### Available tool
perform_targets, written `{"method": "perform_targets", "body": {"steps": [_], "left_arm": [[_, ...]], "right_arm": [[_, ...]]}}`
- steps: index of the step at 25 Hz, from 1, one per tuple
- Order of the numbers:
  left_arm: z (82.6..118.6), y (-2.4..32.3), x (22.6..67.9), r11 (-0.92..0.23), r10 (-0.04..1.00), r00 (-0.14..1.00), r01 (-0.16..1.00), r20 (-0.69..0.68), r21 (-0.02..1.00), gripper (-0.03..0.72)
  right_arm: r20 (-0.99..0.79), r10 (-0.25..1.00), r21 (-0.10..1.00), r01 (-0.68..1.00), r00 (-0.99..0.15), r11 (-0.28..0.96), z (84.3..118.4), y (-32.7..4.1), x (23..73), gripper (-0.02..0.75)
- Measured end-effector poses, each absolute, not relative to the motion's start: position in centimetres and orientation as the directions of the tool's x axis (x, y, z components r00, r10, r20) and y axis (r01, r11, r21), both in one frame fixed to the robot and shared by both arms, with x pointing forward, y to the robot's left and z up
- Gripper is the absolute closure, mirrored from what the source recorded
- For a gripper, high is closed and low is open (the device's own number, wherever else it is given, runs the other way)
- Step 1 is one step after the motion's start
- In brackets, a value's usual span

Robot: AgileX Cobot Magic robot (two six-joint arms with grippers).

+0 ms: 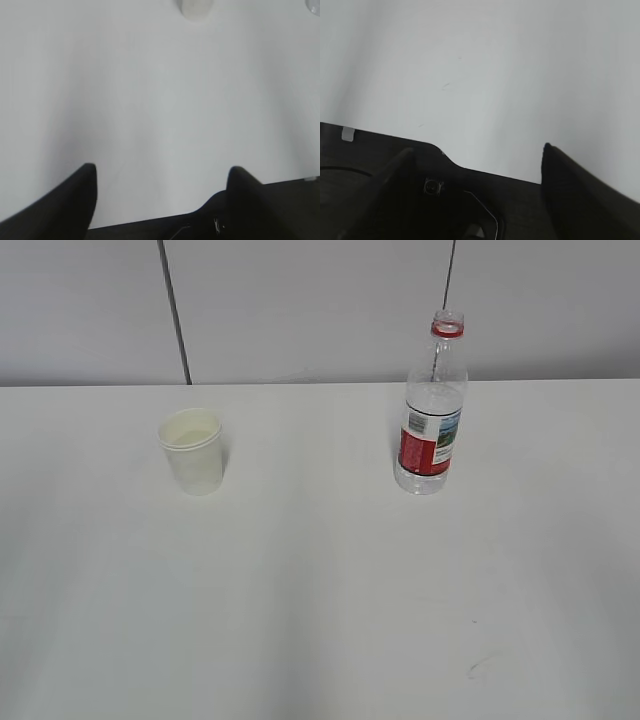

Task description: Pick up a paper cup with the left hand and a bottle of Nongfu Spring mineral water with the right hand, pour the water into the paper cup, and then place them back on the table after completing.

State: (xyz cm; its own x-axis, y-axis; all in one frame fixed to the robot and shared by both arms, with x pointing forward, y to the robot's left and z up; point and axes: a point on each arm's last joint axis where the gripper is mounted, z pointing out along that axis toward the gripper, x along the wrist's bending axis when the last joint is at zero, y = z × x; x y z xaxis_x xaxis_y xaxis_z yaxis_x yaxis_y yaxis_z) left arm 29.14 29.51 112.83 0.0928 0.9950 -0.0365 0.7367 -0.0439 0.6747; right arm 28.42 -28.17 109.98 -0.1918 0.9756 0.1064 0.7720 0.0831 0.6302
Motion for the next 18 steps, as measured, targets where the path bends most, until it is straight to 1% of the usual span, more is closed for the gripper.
{"method": "perform_targets", "body": {"steps": [5,11,15,18], "left_arm": [[111.8,30.2,26.1,-0.057,0.993,0.114,0.672,-0.027,0.738,0.206],[110.4,30.8,22.8,-0.050,0.991,0.132,0.578,-0.032,0.814,0.210],[108.9,31.1,21.2,-0.049,0.990,0.141,0.527,-0.031,0.849,0.210],[108.4,31.3,19.9,-0.035,0.988,0.151,0.484,-0.043,0.875,0.210]], "right_arm": [[0.086,0.972,0.721,0.687,-0.220,0.092,109.3,-28.7,25.3,0.169],[0.031,0.965,0.808,0.574,-0.262,0.130,108.2,-29.2,22.3,0.169],[0.017,0.963,0.843,0.521,-0.268,0.130,107.3,-29.4,21.0,0.169],[0.012,0.963,0.848,0.513,-0.271,0.133,106.5,-29.4,20.7,0.169]]}}
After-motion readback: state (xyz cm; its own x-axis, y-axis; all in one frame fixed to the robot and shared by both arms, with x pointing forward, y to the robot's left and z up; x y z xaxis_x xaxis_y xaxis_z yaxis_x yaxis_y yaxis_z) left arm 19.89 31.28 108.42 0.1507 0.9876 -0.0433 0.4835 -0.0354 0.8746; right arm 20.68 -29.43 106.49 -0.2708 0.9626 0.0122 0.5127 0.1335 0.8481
